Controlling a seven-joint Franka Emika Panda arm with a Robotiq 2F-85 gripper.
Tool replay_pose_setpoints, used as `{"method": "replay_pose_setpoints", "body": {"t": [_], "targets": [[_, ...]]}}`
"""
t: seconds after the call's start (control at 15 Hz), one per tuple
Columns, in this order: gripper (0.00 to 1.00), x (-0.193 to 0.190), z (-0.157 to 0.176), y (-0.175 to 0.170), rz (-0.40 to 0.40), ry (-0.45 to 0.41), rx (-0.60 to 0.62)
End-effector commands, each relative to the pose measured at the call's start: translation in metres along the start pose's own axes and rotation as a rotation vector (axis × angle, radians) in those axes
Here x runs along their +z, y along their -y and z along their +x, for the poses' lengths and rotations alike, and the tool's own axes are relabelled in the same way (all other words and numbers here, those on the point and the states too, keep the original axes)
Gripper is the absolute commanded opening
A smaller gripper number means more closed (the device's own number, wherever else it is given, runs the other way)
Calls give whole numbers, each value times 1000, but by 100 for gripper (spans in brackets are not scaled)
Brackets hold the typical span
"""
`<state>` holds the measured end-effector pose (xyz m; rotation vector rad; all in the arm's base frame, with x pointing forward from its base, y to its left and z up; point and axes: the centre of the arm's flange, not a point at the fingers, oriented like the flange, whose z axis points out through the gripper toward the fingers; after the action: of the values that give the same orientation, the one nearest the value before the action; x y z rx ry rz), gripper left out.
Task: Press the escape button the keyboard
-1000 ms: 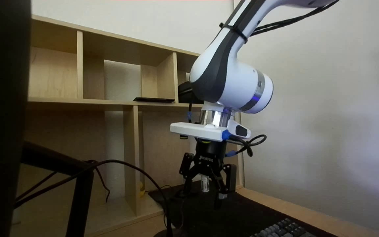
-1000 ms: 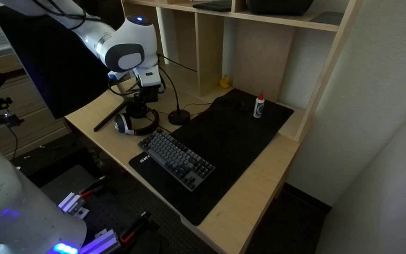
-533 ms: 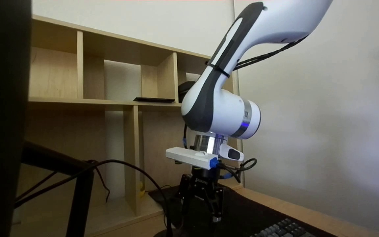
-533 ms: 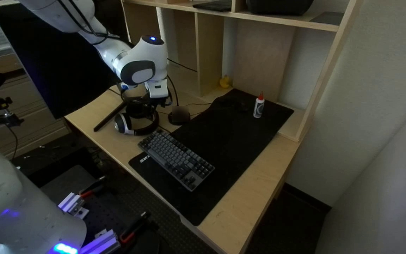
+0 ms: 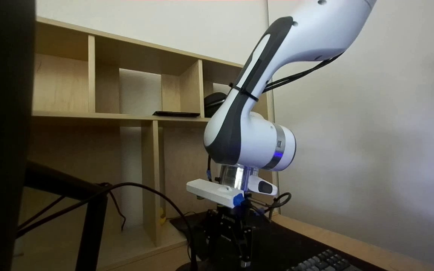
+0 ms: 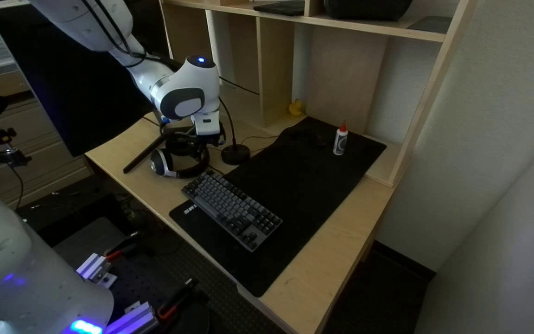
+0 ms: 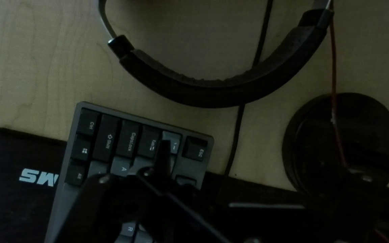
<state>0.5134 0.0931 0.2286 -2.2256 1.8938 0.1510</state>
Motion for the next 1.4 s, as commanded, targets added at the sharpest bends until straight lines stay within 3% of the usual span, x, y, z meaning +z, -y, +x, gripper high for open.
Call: {"method": "replay_pose_setpoints", "body": {"t": [0.0,0.07,0.4,1.33], "targets": [[100,25,4,8,30,8,48],[100,11,2,1,4,1,19],[100,26,7,6,-7,-13,49],[100,52,19,21,85,-114,166]]}}
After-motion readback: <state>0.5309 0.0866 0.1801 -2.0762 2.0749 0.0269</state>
